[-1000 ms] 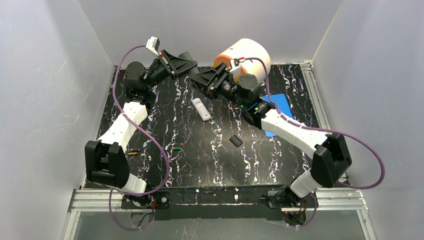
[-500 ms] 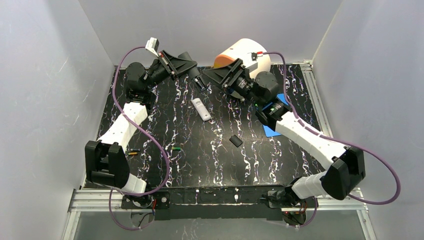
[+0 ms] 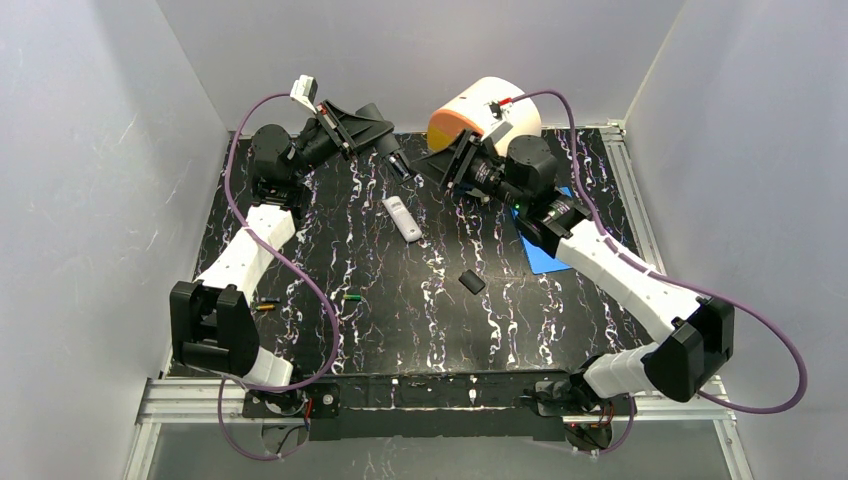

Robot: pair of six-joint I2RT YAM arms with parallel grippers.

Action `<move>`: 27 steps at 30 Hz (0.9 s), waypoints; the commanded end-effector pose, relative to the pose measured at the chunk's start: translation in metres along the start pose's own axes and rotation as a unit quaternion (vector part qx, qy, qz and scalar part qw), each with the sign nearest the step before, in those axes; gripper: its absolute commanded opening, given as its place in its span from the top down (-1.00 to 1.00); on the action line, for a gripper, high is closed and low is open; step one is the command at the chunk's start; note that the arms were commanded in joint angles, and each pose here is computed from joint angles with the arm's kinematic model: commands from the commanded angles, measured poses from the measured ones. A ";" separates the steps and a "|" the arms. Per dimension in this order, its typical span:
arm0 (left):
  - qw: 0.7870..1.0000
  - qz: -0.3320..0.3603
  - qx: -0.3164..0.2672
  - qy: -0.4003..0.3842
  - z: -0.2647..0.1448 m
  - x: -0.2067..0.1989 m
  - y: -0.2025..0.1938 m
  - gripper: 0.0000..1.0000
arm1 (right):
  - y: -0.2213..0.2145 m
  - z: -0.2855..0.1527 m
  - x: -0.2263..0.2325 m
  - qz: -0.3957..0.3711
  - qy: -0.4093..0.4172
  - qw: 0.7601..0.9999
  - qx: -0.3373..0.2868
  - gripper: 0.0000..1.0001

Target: Load the batteries into the remote control

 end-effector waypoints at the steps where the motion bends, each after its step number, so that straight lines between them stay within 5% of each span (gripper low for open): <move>1: 0.999 0.034 -0.006 -0.036 -0.002 -0.029 0.002 1.00 | 0.011 0.002 0.013 -0.054 0.023 0.998 0.003 0.13; 27: 1.000 0.004 -0.014 -0.019 0.001 -0.016 0.004 1.00 | -0.002 0.011 -0.004 -0.176 0.009 0.982 0.062 0.08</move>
Point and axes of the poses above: each gripper's point midway between its finger pads, its own z axis out along the fingers, its own x axis along the line the jaws close on, y = z × x, the point moved 8 cm from there along -z, back along the fingers
